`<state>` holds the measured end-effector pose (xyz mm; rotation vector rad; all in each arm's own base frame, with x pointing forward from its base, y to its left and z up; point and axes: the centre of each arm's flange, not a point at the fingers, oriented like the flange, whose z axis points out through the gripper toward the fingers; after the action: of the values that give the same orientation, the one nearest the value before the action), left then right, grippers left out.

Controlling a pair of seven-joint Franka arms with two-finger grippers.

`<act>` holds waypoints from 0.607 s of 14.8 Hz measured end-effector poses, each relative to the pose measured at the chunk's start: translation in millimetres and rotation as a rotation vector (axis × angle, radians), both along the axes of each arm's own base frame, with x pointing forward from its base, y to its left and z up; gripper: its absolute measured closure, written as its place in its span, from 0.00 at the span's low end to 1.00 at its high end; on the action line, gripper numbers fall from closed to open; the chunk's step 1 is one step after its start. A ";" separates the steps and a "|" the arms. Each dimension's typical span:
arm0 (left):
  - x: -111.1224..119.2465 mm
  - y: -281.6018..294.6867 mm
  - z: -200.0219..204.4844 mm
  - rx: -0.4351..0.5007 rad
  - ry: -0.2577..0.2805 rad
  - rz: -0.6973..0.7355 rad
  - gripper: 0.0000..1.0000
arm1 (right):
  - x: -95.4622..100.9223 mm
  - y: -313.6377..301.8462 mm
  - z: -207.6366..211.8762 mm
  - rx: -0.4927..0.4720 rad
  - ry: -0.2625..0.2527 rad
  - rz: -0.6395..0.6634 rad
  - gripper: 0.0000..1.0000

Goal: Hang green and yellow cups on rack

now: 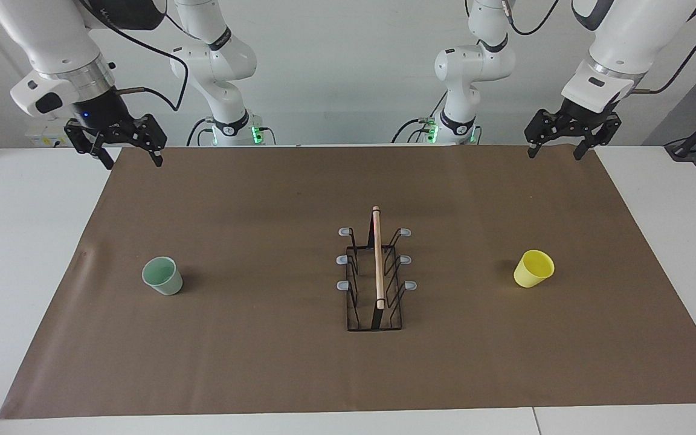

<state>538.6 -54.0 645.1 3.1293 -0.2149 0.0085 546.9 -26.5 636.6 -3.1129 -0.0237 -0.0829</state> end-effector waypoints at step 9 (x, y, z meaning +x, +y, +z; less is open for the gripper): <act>0.0 -1.0 -11.5 0.002 0.021 -0.002 0.00 | 0.1 0.8 0.2 0.000 -0.001 0.001 0.00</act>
<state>538.7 -55.0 633.6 3.1296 -0.2186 -0.0241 547.0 -25.7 636.9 -3.1130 -0.0260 -0.0841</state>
